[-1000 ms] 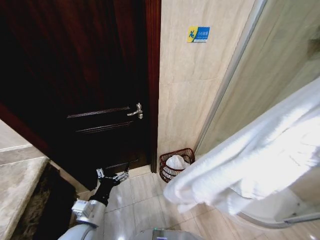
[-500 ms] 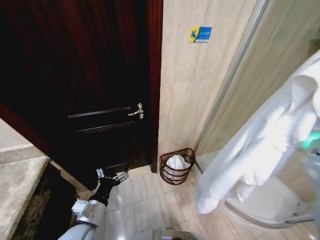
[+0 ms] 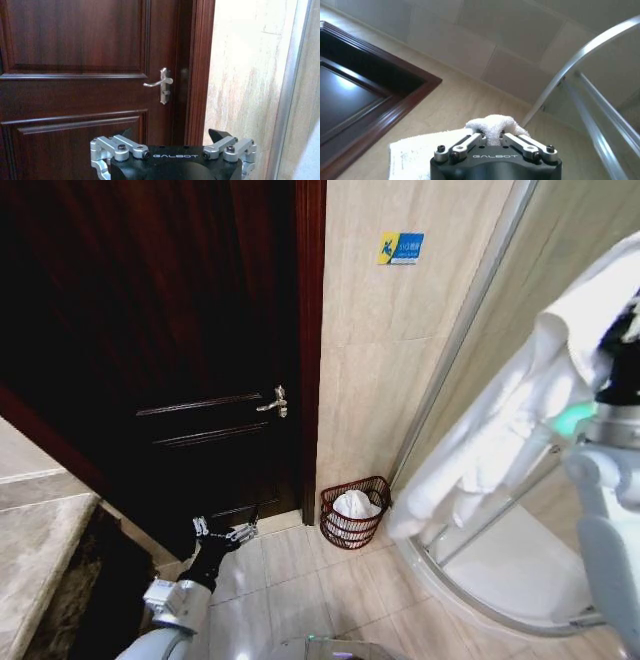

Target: Discard the used towel into the hamper.

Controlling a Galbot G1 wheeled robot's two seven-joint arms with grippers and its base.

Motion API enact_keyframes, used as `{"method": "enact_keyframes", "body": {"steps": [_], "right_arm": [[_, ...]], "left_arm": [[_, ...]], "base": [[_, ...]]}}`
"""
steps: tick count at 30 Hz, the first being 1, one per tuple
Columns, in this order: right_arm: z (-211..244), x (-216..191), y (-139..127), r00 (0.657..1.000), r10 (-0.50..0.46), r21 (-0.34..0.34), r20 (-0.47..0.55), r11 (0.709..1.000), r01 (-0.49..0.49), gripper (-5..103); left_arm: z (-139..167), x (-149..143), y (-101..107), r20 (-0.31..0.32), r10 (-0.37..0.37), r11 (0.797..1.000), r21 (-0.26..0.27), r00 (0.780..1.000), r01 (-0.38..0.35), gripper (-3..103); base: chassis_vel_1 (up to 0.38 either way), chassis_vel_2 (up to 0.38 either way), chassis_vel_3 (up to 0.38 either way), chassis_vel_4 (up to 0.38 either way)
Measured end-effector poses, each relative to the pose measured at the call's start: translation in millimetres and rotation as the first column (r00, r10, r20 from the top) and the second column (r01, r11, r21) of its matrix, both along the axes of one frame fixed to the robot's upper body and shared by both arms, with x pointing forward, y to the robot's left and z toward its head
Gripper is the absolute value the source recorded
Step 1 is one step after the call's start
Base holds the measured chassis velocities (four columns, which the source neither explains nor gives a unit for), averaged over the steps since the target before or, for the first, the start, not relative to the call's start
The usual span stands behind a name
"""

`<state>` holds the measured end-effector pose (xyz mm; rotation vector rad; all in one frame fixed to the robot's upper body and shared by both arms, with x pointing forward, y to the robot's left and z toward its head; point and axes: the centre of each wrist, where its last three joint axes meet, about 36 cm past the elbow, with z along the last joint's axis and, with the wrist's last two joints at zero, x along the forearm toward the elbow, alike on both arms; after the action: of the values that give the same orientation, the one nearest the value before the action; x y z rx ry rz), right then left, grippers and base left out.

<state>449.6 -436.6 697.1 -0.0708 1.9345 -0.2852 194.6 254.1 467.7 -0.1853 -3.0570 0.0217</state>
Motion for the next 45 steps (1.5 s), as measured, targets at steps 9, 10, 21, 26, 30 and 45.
{"method": "enact_keyframes", "body": {"steps": [9, 10, 21, 26, 30, 45], "right_arm": [[20, 49, -18, 1.000, -0.007, 0.016, 0.010, 1.000, 0.007, 5], [18, 56, -17, 1.000, 0.003, 0.024, 0.010, 1.000, -0.003, 5], [8, 112, 21, 0.994, 0.108, 0.096, 0.032, 0.989, -0.111, 5], [12, 130, 31, 0.992, 0.123, 0.108, 0.040, 0.986, -0.126, 5], [21, 148, 41, 0.990, 0.131, 0.116, 0.054, 0.984, -0.136, 5], [3, 183, 70, 0.986, 0.166, 0.136, 0.021, 0.976, -0.167, 5]], "left_arm": [[0, 0, 0, 0.000, 0.000, 1.000, 0.000, 1.000, 0.000, 100], [0, 0, 0, 0.000, 0.000, 1.000, 0.000, 1.000, 0.000, 100], [0, 0, 0, 0.000, 0.000, 1.000, 0.000, 1.000, 0.000, 100], [0, 0, 0, 0.000, 0.000, 1.000, 0.000, 1.000, 0.000, 100], [0, 0, 0, 0.000, 0.000, 1.000, 0.000, 1.000, 0.000, 100], [0, 0, 0, 0.000, 0.000, 1.000, 0.000, 1.000, 0.000, 100]], "base": [[0.000, 0.000, 0.000, 0.000], [0.000, 0.000, 0.000, 0.000], [0.000, 0.000, 0.000, 0.000], [0.000, 0.000, 0.000, 0.000], [0.000, 0.000, 0.000, 0.000], [0.000, 0.000, 0.000, 0.000]]}}
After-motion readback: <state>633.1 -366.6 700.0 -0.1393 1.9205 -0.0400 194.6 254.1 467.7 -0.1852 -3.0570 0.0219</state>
